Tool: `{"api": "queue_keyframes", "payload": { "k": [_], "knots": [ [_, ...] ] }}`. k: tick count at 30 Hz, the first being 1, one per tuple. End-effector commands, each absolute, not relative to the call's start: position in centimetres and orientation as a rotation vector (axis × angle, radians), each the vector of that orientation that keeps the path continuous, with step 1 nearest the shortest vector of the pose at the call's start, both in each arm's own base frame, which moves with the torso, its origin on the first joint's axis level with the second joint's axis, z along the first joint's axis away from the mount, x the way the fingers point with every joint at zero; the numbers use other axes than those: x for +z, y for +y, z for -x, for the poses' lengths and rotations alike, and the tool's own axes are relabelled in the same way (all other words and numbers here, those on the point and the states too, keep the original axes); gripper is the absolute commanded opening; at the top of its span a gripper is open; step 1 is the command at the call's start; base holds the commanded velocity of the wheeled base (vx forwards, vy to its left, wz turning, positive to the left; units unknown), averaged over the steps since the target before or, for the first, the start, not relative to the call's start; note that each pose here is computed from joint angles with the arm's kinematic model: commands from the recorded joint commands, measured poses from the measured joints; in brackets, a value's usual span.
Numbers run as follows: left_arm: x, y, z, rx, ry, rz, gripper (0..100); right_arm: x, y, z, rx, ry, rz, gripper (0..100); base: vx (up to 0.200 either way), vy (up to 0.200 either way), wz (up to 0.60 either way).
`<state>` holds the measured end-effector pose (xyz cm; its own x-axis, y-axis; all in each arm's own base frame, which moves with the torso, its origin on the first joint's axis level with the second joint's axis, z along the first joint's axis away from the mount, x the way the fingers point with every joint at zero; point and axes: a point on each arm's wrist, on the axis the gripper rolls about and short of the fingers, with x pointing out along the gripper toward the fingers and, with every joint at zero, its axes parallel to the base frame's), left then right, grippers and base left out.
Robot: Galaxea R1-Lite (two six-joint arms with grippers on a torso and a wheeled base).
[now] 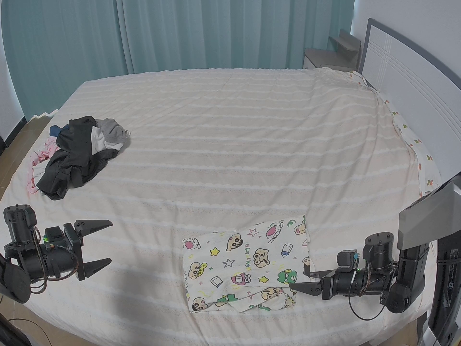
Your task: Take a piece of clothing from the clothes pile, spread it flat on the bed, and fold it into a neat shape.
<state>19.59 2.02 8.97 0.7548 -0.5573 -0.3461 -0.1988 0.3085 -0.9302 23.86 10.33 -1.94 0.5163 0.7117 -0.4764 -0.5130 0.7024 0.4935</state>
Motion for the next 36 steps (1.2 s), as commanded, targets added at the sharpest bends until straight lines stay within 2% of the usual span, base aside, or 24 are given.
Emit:
{"api": "queue_keyframes", "payload": {
  "k": [1,36],
  "knots": [
    [8.95,2.02,-19.61,-0.265,0.722,1.263,100,-2.23,10.38,-23.92,0.749,0.719,-0.309,100,0.000,0.000,0.00],
    [8.92,2.02,-19.57,-0.264,0.723,1.264,100,-2.97,10.66,-24.75,0.746,0.720,-0.318,100,0.000,0.000,0.00]
  ]
}}
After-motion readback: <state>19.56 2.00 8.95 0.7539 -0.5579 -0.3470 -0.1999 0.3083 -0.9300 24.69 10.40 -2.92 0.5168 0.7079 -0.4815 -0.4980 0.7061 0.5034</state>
